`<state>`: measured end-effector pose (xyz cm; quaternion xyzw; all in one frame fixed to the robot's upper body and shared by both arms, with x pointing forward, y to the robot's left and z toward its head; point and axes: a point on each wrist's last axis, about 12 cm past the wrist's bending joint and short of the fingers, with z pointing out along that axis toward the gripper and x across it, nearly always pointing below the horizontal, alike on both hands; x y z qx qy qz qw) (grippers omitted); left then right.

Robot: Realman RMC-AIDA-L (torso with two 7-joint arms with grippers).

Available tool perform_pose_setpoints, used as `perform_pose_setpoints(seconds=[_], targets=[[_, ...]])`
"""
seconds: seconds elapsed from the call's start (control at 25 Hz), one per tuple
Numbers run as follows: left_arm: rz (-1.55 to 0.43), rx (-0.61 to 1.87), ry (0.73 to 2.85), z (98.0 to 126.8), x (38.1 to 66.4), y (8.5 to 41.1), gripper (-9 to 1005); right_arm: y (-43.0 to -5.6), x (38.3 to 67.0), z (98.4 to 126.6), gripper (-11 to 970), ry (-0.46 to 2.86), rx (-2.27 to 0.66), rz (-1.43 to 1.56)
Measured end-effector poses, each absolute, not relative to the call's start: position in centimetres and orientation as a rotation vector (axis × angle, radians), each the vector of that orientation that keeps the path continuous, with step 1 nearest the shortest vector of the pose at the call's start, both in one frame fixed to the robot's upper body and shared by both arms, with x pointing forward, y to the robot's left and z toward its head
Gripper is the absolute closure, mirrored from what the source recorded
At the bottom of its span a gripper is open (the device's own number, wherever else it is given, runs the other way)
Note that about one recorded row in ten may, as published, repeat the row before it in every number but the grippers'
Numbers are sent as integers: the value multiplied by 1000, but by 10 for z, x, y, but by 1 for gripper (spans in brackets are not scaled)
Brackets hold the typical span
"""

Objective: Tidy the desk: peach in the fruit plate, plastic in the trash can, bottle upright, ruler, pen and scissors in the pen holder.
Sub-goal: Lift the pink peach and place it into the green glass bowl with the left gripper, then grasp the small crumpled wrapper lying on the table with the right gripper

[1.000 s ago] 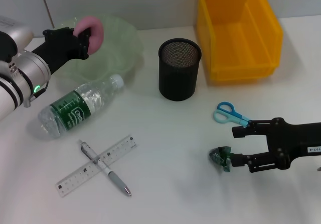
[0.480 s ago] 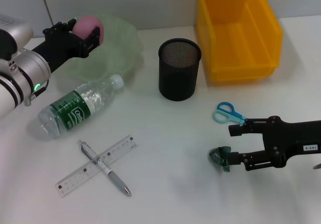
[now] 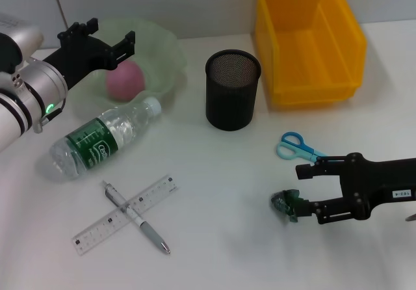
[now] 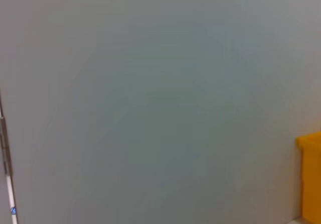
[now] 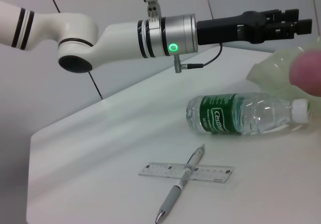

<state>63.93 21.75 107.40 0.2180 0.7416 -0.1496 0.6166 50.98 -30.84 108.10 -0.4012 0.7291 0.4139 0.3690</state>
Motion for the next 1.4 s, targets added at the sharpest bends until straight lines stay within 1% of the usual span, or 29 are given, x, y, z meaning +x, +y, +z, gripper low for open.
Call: perform_pose_setpoints(seconds=[0.12, 0.2, 0.28, 0.32, 0.4, 0.44, 0.48, 0.52, 0.56, 0.6, 0.64, 0.68, 0.72, 0.76, 0.8, 0.84, 1.04, 1.24, 1.4], targets=[[-355, 495, 1708, 1074, 639, 217, 197, -308, 509, 1081, 243, 1872, -1029, 1063], [-483, 476, 1708, 1080, 637, 212, 190, -309, 509, 1080, 244, 1874, -1028, 1063], [-483, 476, 1708, 1080, 637, 212, 191, -309, 509, 1080, 246, 1875, -1027, 1063], [-609, 509, 1705, 1086, 631, 208, 191, -309, 508, 1080, 246, 1875, -1026, 1062], [-609, 509, 1705, 1086, 631, 208, 191, -309, 508, 1080, 248, 1875, -1027, 1062], [-796, 606, 1672, 1097, 613, 206, 191, -309, 508, 1080, 248, 1875, -1027, 1062], [-868, 665, 1641, 1104, 604, 210, 192, -309, 509, 1080, 249, 1874, -1028, 1062], [-868, 665, 1641, 1104, 604, 210, 192, -309, 509, 1080, 250, 1874, -1028, 1061], [-912, 696, 1628, 1107, 597, 214, 192, -309, 509, 1080, 250, 1874, -1028, 1060], [-993, 770, 1604, 1110, 584, 223, 192, -309, 509, 1080, 251, 1875, -1028, 1060], [-1023, 815, 1598, 1110, 577, 228, 192, -310, 509, 1080, 252, 1875, -1029, 1058], [-1023, 815, 1598, 1110, 577, 228, 193, -310, 509, 1080, 252, 1875, -1029, 1058], [-1060, 894, 1592, 1108, 567, 232, 193, -310, 509, 1081, 253, 1875, -1029, 1057], [-1060, 894, 1592, 1108, 567, 232, 193, -310, 509, 1081, 253, 1875, -1030, 1056], [-1080, 1008, 1587, 1103, 554, 234, 193, -311, 509, 1081, 254, 1875, -1030, 1055], [-1082, 1048, 1585, 1101, 551, 234, 194, -311, 509, 1081, 255, 1875, -1031, 1054], [-1061, 1226, 1629, 1085, 534, 225, 195, -311, 511, 1083, 258, 1873, -1037, 1046], [-1007, 1254, 1680, 1075, 532, 222, 196, -311, 512, 1084, 261, 1872, -1041, 1046], [-999, 1245, 1683, 1074, 532, 223, 196, -312, 515, 1089, 264, 1874, -1046, 1036]])
